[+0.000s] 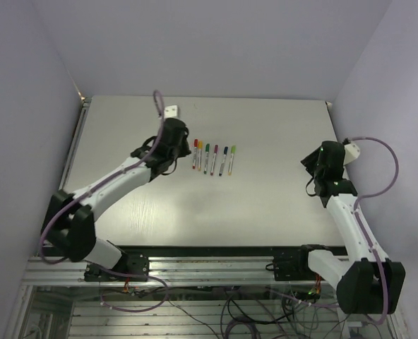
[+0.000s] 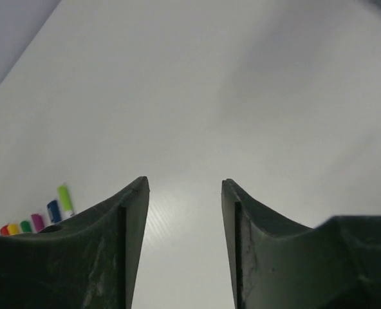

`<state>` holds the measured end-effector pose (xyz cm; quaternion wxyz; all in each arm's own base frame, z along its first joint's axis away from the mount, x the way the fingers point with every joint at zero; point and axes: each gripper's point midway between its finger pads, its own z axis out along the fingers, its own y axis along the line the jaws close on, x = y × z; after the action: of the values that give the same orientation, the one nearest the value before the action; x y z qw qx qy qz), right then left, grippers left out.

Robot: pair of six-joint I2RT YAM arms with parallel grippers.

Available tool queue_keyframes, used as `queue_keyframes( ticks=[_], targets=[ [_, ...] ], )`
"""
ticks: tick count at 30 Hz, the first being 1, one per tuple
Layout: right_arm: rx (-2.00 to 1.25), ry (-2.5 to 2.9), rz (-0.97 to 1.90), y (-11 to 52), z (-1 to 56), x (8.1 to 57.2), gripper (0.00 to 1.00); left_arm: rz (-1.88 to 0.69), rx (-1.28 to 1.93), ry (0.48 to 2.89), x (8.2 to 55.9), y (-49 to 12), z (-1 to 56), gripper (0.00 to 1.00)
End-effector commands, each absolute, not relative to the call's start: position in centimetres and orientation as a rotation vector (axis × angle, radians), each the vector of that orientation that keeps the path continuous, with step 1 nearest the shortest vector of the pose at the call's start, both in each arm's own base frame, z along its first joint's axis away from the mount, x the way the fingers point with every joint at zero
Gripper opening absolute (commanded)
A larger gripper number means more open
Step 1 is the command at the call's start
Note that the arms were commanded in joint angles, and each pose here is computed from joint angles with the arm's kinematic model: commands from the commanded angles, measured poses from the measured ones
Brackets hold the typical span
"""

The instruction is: Insert the pens into the pen caps

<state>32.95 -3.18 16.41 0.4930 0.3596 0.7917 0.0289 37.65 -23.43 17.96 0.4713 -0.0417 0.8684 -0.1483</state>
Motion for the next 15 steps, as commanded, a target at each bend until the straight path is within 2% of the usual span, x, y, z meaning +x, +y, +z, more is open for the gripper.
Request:
queue_keyframes(
  ticks=[1,8,15],
  targets=[
    [0.989,1.861,-0.08,-5.9,16.5,30.1,0.54,-0.242,-0.223,1.999,37.2,-18.1,21.8,0.35],
    [1.128,1.94,-0.19,-6.7,14.4,27.8,0.83,-0.153,-0.326,1.959,35.0,-13.9,22.9,0.35],
    [1.136,2.078,-0.269,-6.5,12.7,27.3,0.84,-0.131,-0.35,1.962,34.5,-13.1,22.9,0.35]
  ],
)
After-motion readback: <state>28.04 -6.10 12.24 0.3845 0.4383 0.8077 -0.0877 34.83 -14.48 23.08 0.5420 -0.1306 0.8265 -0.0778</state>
